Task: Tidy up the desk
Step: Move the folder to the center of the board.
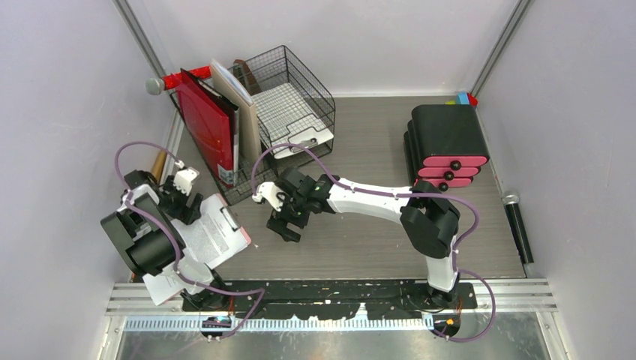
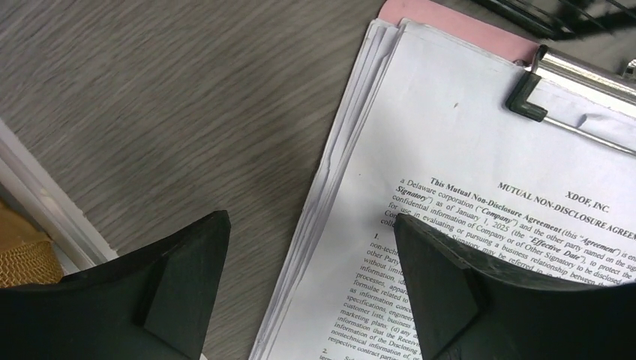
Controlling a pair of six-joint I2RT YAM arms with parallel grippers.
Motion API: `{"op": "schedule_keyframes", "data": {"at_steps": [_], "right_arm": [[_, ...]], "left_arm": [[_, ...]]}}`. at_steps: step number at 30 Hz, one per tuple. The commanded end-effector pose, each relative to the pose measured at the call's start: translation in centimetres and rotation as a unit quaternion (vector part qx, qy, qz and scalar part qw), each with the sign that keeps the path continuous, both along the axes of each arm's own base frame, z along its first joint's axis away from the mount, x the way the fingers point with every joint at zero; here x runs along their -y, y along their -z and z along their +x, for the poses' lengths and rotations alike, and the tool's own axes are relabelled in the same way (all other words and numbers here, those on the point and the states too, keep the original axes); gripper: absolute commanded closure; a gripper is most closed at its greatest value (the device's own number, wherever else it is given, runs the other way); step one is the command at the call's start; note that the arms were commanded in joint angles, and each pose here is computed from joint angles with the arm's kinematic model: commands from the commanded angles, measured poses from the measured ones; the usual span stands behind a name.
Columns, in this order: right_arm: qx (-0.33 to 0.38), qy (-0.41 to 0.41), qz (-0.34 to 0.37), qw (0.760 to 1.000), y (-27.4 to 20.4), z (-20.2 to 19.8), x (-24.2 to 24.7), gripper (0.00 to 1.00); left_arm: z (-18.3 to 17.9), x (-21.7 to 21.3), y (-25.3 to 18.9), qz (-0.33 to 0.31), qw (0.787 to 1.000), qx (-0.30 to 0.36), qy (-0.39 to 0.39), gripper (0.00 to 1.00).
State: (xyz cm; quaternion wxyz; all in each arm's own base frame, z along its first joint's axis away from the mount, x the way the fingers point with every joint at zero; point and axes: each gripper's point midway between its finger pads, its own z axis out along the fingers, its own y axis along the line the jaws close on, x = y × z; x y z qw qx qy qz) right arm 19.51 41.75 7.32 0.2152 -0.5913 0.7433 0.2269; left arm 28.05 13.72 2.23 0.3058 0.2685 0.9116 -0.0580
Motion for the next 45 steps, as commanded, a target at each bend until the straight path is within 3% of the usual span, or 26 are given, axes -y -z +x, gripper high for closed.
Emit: {"op": "schedule_keyframes", "data": {"at_steps": [1,17,25,29,38,45], "right_arm": [[0.035,-0.005,0.02,0.999,-2.0,0.7,-0.5,0.08],[0.096,0.007,-0.004,0.995,-2.4,2.9,0.5,0.07],[0.088,0.047,0.0,0.995,-2.6,4.7,1.1,0.07],[0.088,0.062,0.003,0.994,-2.9,5.8,1.9,0.07],[0.085,0.071,0.001,0.994,-2.8,6.5,2.6,0.07],[0.088,0.072,-0.003,0.994,-2.6,6.7,2.8,0.07]], "left_arm": [[-5.2,3.2,1.9,-0.013,0.995,-0.067,0.079,0.16],[-7.1,6.8,0.1,0.019,0.978,-0.033,0.203,0.22],[-6.5,9.3,-0.4,0.037,0.968,-0.018,0.249,0.23],[-5.0,9.5,-1.1,0.037,0.972,-0.006,0.234,0.23],[0.8,10.8,-5.2,-0.009,0.984,0.088,0.155,0.18],[4.4,12.7,-5.5,-0.031,0.988,0.095,0.118,0.18]]}}
